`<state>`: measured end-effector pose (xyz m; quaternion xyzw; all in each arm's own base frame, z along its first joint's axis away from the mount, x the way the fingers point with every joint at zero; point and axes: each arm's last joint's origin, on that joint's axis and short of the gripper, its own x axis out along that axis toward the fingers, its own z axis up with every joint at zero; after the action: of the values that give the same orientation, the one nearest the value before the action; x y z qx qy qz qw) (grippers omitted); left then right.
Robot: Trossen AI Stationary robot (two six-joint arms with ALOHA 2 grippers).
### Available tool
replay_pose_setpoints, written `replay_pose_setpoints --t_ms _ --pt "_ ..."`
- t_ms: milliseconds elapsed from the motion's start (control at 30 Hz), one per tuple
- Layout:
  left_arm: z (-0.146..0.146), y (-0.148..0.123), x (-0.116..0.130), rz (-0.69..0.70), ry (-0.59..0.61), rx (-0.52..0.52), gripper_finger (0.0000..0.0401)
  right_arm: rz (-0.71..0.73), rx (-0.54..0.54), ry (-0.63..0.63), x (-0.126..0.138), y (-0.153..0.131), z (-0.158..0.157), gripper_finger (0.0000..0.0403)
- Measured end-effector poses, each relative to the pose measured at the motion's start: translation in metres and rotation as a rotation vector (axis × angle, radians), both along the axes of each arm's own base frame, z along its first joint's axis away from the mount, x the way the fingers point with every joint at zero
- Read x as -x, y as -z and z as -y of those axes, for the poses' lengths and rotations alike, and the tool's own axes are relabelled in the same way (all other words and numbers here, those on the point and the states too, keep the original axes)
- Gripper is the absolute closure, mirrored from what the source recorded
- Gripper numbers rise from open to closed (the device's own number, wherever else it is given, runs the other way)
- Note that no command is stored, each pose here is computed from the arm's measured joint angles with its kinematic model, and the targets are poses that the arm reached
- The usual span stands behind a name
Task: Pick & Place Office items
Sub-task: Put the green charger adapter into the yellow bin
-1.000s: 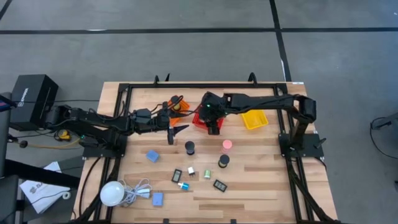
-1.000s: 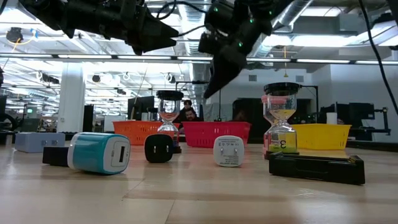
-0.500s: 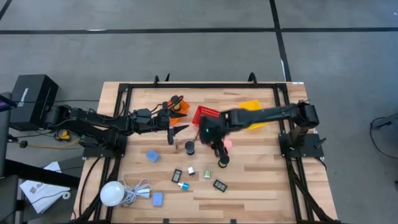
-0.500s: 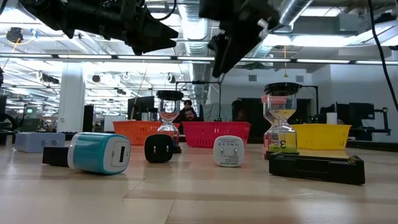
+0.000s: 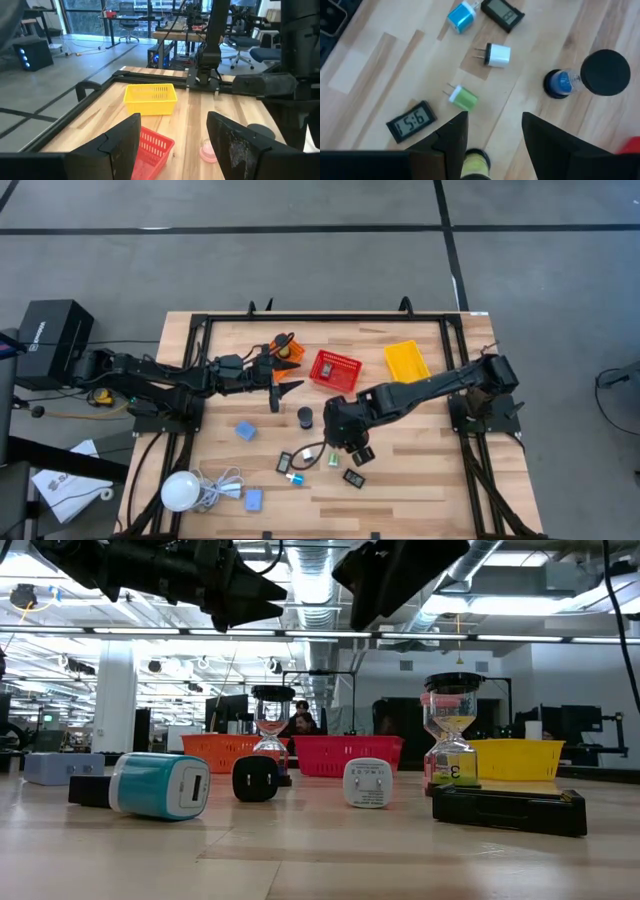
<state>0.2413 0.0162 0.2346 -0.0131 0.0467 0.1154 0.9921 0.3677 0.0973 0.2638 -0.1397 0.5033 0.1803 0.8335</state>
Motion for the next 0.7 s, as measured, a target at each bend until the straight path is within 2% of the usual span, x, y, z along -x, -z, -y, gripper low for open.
replay_pose_setpoints --t_ms 100,367,567,700 --pt "0.000 0.000 0.000 0.000 0.000 0.002 0.0179 0.017 -0.004 -0.010 0.000 -0.001 -0.005 0.0225" --pt "0.005 0.000 0.000 -0.002 0.019 -0.010 0.0179 0.098 0.035 -0.160 -0.002 -0.002 -0.018 0.0223" --pt "0.005 0.000 0.000 -0.007 0.021 -0.033 0.0179 0.114 0.040 -0.168 -0.004 -0.002 -0.016 0.0181" --pt "0.005 0.000 0.000 -0.002 0.021 -0.033 0.0179 0.123 0.094 -0.277 -0.011 0.009 -0.019 0.0152"
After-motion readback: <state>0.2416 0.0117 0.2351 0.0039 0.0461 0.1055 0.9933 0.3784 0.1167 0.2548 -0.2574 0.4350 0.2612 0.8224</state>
